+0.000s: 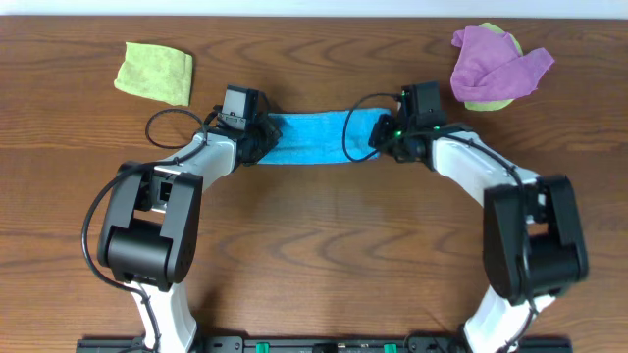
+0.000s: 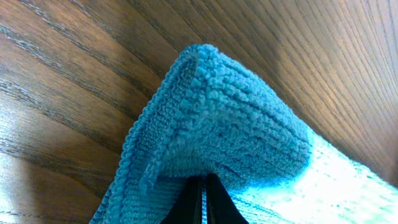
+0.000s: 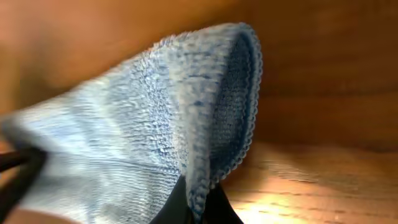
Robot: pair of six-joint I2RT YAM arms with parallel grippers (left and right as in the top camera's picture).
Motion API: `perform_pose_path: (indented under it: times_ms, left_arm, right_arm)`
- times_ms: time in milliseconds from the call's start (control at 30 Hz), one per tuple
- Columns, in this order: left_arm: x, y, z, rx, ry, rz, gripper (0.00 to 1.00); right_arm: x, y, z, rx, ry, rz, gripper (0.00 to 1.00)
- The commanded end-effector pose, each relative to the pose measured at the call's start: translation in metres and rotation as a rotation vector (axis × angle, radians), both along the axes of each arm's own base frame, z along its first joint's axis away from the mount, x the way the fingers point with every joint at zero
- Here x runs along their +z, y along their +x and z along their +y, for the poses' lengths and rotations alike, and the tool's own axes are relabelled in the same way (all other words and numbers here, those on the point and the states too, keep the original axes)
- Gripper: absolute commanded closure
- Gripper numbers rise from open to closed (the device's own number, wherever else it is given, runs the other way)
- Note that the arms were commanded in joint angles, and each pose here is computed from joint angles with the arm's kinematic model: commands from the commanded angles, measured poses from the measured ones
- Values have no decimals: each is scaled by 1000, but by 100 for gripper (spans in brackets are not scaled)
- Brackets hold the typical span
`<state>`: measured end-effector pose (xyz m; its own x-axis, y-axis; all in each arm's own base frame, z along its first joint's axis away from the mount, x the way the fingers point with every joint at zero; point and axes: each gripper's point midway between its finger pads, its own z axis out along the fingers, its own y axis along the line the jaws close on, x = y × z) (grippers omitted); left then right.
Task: Fold the cloth
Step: 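Hold the strip's left end and fold the right end toward the left gripper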
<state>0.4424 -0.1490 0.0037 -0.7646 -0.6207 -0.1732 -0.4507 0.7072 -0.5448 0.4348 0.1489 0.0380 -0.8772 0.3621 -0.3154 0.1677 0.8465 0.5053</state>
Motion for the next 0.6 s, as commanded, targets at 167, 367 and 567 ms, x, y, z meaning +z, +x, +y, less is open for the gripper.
perform_pose_path:
  times_ms: [167,367,567]
  left_arm:
    - [-4,4,-1,8,7,6,94]
    - [-4,4,-1,8,7,6,94]
    - [-4,4,-1,7,6,5,94]
  right_arm:
    - [46,-3,42,128,70,-127,99]
    - [56,-13,86,214,97,-179,99]
    - [64,-23,120,272,119,-219,99]
